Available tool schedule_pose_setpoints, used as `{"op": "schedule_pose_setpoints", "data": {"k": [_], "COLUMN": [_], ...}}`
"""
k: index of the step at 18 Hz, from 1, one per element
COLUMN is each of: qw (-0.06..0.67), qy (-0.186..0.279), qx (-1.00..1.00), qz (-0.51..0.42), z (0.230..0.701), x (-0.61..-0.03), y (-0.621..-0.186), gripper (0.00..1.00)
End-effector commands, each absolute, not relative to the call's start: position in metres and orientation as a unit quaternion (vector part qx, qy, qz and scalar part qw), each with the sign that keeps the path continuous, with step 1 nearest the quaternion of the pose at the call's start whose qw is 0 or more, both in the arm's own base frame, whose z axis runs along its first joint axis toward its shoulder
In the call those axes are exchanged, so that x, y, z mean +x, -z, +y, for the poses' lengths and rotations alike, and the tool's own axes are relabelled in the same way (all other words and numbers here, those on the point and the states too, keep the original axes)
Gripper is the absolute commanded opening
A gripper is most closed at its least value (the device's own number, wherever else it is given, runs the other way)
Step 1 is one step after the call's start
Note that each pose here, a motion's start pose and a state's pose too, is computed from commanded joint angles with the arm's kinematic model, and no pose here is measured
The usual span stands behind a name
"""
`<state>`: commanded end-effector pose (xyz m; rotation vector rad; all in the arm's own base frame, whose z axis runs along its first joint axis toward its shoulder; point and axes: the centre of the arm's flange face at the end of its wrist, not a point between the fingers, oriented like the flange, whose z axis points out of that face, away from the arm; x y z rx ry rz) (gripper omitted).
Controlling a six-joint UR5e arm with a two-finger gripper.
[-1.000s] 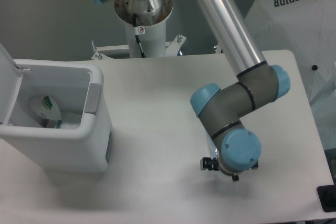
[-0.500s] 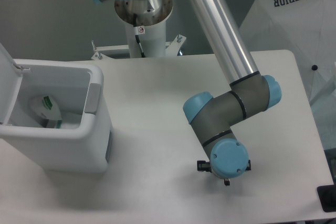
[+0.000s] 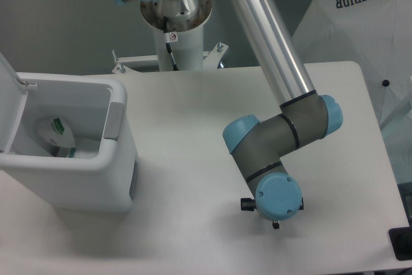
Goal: Place the trash in the trash can
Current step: 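Rotate the gripper and lower it to the bottle's cap end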
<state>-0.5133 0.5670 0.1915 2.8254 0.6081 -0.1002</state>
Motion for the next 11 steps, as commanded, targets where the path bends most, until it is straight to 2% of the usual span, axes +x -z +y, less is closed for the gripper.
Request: {"op": "schedule_pose_setpoints", "data": {"k": [6, 8, 11], "qw": [0.12, 0.104, 0.066], "qy": [0.039, 0.045, 0.046], "qx": [0.97, 0.972, 0.975], "qz": [0.208, 0.205, 0.205], "z": [0.57, 0.576, 0.578], "x": [-0.51, -0.503, -0.494], "y": [-0.2, -0.221, -0.266], "gripper": [0.08, 0.03, 0.03]}}
